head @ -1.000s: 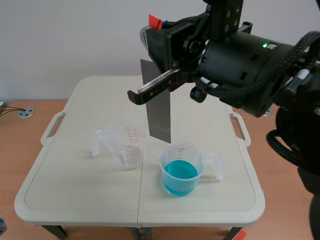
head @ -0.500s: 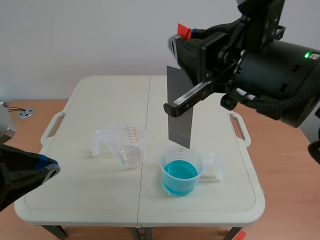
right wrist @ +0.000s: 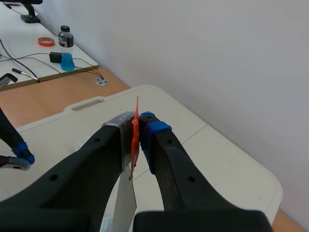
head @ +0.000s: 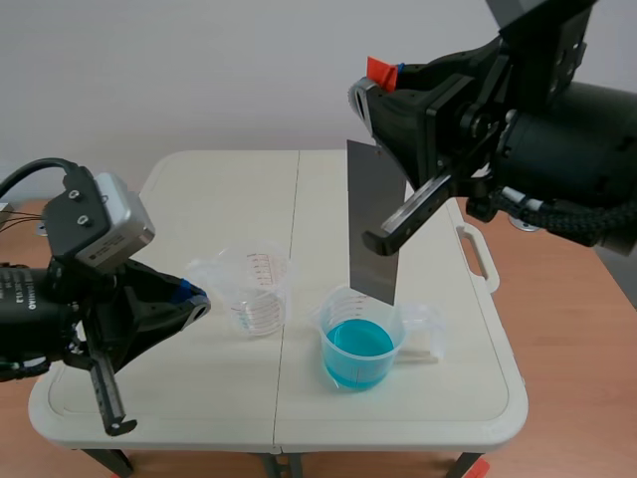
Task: Hold the metal plate by the orange handle, dip it into the blue solution, take it out and point at it, then put the plate back in the beaker on the left.
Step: 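Point at the plate with the left hand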
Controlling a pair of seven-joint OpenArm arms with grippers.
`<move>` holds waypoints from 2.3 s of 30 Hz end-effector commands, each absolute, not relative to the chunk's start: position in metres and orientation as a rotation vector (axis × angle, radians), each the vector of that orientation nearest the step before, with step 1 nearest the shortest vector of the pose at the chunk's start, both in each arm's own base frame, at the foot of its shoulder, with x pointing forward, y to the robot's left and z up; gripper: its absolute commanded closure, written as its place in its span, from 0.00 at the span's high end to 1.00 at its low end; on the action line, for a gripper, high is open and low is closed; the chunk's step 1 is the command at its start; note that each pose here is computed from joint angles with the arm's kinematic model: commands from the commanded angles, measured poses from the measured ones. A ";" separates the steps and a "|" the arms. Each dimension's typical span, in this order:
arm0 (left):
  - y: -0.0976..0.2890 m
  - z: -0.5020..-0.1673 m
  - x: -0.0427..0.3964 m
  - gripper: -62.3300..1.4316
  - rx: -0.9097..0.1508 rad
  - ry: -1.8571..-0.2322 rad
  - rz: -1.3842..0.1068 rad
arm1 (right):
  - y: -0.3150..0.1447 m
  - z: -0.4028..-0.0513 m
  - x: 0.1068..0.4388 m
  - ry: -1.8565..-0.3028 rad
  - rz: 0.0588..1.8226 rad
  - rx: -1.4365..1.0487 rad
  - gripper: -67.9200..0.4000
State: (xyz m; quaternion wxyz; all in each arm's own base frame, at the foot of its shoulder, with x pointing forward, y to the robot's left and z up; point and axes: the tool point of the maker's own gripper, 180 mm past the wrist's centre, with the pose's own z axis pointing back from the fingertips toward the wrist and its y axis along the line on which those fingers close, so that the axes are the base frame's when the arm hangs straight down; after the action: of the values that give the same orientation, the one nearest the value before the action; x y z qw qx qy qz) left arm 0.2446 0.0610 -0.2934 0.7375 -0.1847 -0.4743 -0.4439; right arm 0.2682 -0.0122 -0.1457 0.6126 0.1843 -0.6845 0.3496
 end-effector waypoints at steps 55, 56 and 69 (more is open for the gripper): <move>-0.018 -0.302 0.281 0.07 -0.574 -1.061 -1.041 | -0.013 -0.138 0.264 -1.600 0.847 0.428 0.03; -0.013 -0.301 0.285 0.07 -0.554 -1.071 -1.027 | -0.013 -0.138 0.264 -1.600 0.847 0.428 0.03; 0.120 -0.305 0.302 0.07 -0.242 -1.103 -0.851 | -0.015 -0.147 0.267 -1.579 0.827 0.447 0.03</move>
State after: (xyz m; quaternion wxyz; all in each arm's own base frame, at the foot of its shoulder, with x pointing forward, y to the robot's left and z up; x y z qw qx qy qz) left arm 0.3068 0.1225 -0.3083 0.7650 -0.1037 -0.5019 -0.3900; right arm 0.2666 -0.0149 -0.1510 0.6136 0.1839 -0.6761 0.3640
